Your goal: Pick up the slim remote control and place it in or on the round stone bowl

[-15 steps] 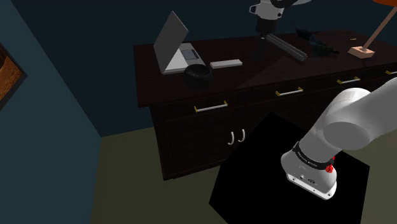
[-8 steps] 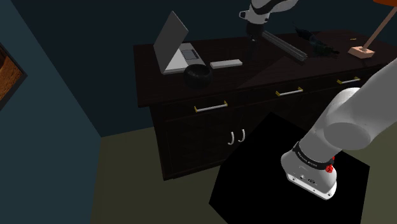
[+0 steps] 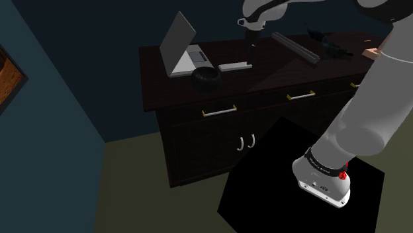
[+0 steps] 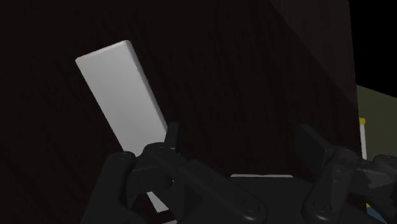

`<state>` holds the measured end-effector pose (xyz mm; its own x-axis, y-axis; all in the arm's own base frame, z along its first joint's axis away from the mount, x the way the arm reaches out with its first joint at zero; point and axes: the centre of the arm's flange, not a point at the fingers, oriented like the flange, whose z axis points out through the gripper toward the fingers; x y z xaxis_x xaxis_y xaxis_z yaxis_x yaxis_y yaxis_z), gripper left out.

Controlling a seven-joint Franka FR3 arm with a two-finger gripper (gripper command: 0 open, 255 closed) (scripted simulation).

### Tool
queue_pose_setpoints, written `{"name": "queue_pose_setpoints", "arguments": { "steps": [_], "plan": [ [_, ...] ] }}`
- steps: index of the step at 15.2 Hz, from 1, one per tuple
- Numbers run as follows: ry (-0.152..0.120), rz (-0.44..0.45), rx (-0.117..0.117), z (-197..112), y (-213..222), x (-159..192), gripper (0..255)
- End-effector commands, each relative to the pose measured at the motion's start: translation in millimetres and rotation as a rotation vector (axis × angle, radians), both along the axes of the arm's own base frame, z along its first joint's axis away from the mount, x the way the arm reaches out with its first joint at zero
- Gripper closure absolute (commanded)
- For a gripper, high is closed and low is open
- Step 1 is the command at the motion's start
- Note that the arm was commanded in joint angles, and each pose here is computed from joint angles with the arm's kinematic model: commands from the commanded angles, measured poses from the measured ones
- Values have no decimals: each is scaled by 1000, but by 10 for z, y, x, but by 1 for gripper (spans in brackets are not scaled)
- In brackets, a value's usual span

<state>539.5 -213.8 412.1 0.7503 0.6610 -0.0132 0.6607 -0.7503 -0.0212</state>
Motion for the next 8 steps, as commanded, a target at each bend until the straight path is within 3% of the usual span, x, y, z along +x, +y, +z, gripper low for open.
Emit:
{"name": "queue_pose_setpoints", "arguments": {
  "steps": [1, 8],
  "plan": [
    [-3, 45, 2, -94, -76, 223, 0],
    [-9, 177, 8, -462, -321, 935, 0]
  ]
}}
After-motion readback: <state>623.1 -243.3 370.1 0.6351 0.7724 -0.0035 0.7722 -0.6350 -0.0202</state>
